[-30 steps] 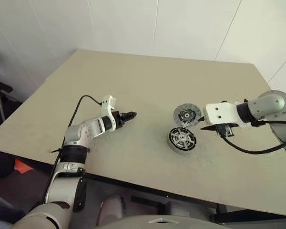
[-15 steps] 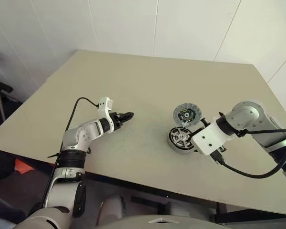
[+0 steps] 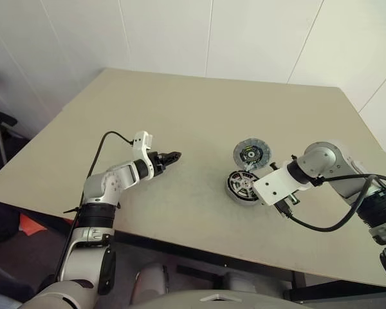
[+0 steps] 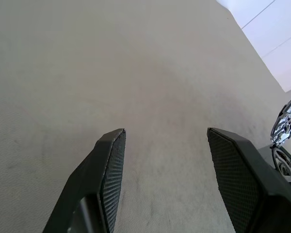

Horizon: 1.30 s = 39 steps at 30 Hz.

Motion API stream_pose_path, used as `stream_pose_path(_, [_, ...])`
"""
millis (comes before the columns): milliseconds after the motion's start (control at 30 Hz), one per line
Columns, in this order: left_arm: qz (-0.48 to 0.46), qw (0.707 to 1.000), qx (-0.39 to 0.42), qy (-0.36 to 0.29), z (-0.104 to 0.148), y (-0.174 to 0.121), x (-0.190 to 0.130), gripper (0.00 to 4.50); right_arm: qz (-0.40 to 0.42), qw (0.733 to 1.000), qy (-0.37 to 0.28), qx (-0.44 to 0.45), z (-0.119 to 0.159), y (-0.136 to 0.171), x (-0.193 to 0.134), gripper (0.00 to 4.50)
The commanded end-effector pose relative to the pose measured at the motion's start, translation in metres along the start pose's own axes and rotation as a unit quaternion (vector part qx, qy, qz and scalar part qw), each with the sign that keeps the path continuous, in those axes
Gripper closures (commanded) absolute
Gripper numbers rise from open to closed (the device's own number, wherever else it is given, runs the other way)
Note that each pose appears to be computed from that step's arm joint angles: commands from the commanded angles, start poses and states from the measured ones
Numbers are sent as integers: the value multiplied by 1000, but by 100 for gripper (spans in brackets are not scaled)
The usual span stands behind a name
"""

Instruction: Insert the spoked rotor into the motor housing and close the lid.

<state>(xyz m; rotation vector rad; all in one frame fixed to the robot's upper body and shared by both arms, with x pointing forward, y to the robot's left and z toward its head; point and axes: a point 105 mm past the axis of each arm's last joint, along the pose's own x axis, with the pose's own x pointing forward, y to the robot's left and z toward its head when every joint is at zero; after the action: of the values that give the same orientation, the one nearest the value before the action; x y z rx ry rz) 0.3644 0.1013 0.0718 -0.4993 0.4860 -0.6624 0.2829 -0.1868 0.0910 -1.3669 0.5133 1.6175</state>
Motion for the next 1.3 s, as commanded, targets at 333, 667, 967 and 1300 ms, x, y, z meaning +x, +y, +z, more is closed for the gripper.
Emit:
stream_pose_path(333, [-5, 1000, 13, -18, 13, -4, -2, 168, -14, 1000, -26, 7, 18, -3, 6, 449])
stream_pose_path(667, [-6, 1000, 4, -21, 7, -5, 0, 168, -83, 992, -59, 81, 22, -27, -14, 449])
stream_pose_path(967, [-4, 1000, -11, -24, -3, -6, 1, 168, -71, 942, -185, 273, 60, -36, -46, 449])
stream_pose_path(1300, [5, 999, -23, -34, -8, -5, -3, 168, -79, 750, -203, 624, 50, -72, -38, 449])
